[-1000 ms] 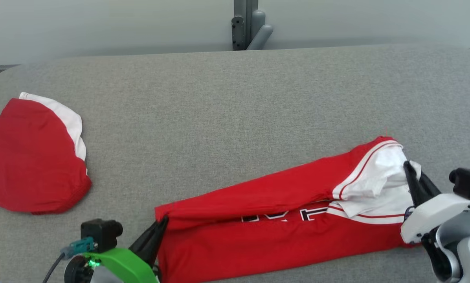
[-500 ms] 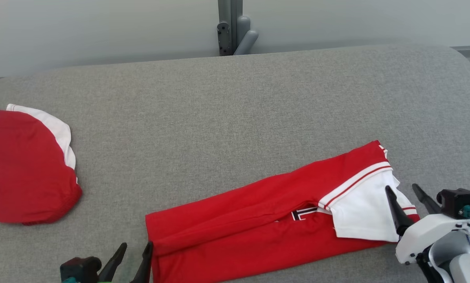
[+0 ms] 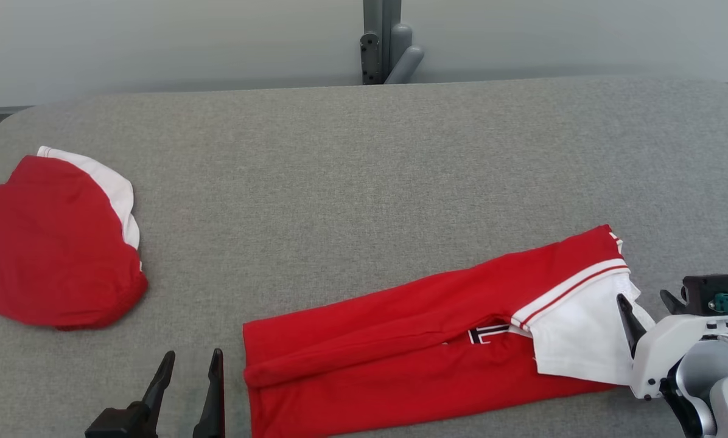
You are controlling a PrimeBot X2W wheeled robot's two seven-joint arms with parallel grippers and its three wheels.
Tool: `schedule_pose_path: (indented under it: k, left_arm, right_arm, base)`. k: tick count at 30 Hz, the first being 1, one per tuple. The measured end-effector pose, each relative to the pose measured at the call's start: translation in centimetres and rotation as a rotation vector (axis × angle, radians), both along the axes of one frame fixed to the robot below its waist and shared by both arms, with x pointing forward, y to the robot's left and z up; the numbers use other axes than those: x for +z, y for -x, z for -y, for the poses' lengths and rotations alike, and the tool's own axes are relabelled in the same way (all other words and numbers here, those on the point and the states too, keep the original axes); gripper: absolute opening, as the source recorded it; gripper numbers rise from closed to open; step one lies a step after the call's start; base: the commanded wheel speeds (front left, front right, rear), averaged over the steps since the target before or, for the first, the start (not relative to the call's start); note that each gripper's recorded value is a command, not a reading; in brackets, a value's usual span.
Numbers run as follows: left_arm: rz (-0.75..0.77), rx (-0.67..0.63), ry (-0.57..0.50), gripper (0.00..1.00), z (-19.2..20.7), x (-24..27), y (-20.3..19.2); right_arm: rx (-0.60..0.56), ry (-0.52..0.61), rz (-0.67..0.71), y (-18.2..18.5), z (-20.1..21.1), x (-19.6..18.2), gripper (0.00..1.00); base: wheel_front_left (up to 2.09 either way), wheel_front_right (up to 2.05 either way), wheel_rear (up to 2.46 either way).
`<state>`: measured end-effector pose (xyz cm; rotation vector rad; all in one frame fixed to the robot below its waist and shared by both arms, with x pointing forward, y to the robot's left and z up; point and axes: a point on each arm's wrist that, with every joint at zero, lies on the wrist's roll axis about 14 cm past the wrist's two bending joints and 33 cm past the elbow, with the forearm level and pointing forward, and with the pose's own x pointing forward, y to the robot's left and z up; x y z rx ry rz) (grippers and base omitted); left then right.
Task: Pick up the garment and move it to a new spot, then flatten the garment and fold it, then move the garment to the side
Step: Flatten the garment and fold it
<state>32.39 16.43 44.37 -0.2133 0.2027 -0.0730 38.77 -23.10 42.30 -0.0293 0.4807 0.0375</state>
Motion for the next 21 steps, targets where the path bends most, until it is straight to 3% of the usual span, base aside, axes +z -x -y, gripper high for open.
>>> schedule_pose_path:
  k: [6, 18, 19, 20, 21]
  left_arm:
    - [0.016, 0.057, 0.002, 1.0, -1.1, -0.1, 0.4]
    - [-0.002, 0.136, 0.003, 1.0, -3.3, -1.3, 1.4]
    - [-0.002, 0.143, 0.006, 1.0, -3.4, -1.3, 1.5]
    - [0.001, 0.147, 0.007, 1.0, -3.5, -1.3, 1.5]
    - [0.004, 0.15, 0.004, 1.0, -3.6, -1.3, 1.6]
  right_arm:
    - [0.014, 0.057, -0.096, -0.6, 0.1, -2.9, 1.0]
    - [0.009, -0.019, -0.233, -1.5, -0.9, -6.0, 1.0]
    - [0.003, -0.041, -0.238, -1.5, -1.0, -6.1, 0.87]
    - [0.004, -0.051, -0.24, -1.5, -1.2, -6.1, 0.38]
    - [0.002, -0.065, -0.24, -1.4, -1.3, -6.1, 0.0]
  base:
    - [0.0, 0.0, 0.0]
    - [0.0, 0.0, 0.0]
    - [0.0, 0.0, 0.0]
    - [0.0, 0.0, 0.0]
    - [0.0, 0.0, 0.0]
